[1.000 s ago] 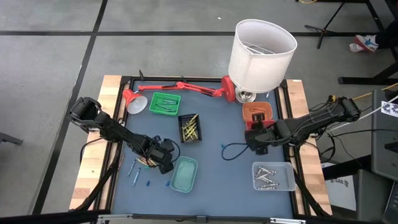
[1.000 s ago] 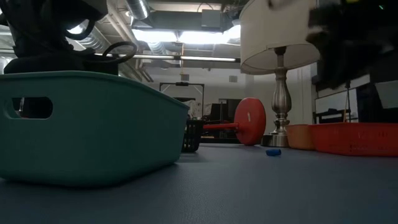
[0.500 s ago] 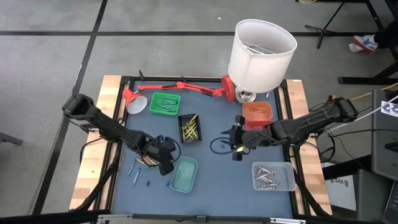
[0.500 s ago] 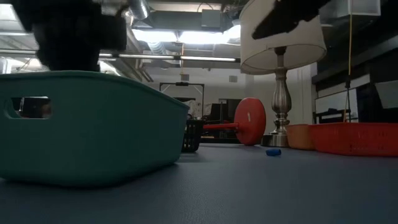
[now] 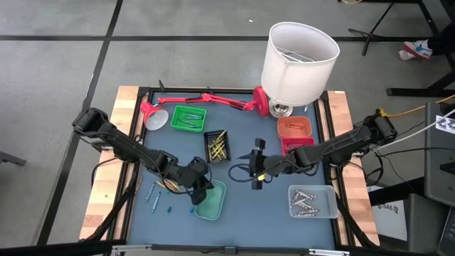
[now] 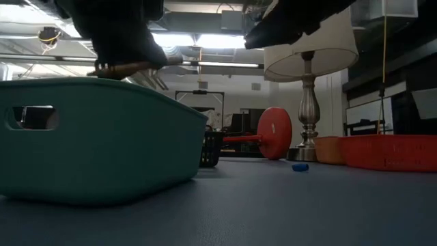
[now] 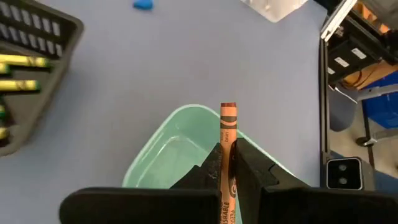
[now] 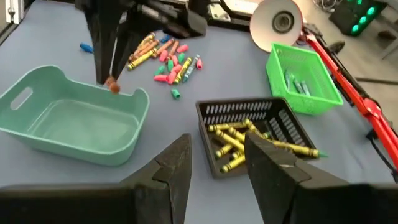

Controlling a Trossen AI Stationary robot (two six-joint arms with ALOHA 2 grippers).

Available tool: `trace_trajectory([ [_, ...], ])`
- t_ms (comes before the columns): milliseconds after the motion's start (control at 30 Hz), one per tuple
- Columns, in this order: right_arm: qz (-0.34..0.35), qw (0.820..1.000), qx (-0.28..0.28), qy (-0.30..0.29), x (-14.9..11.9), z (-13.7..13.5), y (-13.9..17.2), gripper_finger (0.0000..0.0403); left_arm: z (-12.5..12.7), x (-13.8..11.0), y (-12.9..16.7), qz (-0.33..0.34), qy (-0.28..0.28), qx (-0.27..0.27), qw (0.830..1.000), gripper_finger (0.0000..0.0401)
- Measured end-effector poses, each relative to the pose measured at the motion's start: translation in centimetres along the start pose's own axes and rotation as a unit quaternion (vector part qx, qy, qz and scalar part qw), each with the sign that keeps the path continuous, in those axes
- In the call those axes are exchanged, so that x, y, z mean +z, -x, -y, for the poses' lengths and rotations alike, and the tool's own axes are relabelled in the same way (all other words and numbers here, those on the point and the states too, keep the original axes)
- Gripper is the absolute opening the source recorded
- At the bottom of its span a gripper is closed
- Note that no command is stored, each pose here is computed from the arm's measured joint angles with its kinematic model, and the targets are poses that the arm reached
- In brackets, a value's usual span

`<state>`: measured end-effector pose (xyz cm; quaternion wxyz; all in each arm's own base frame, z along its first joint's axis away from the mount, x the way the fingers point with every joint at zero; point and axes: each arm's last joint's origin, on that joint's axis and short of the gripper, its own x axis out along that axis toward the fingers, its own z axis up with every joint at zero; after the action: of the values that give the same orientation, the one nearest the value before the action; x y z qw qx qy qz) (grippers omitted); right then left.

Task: Sort crayons
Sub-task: Put the brown crayon into the light green bin, then put the blue green crayon into the green bin

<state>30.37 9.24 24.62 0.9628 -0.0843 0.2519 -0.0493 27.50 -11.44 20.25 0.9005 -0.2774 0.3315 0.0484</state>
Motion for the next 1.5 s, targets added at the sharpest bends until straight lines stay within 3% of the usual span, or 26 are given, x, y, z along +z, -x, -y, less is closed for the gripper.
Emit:
trace_trajectory([
  [467, 0.023, 1.000, 0.001, -0.002, -0.1, -0.6, -1.4, 0.0147, -0.2, -1.6, -2.2, -0.023, -0.023, 0.015, 0.999, 0.0013],
  [800, 0.027, 1.000, 0.001, -0.003, 0.0, -0.6, -1.4, 0.0147, -0.5, -1.2, -2.3, -0.005, -0.023, 0.033, 0.999, 0.0103],
  [1000, 0.035, 0.999, 0.001, -0.001, 0.2, -0.6, -1.2, 0.0147, -1.0, -0.6, -2.4, -0.011, -0.036, 0.029, 0.999, 0.0126],
  [1267, 0.068, 0.997, -0.002, 0.021, 1.8, 0.7, 1.4, 0.0147, -2.8, 1.5, -1.1, -0.048, -0.009, 0.013, 0.999, 0.0127],
  [1500, 0.068, 0.997, -0.008, 0.025, 2.7, 2.9, 5.1, 0.0147, -4.1, 3.7, 1.1, -0.028, -0.041, 0.018, 0.999, 0.0127],
])
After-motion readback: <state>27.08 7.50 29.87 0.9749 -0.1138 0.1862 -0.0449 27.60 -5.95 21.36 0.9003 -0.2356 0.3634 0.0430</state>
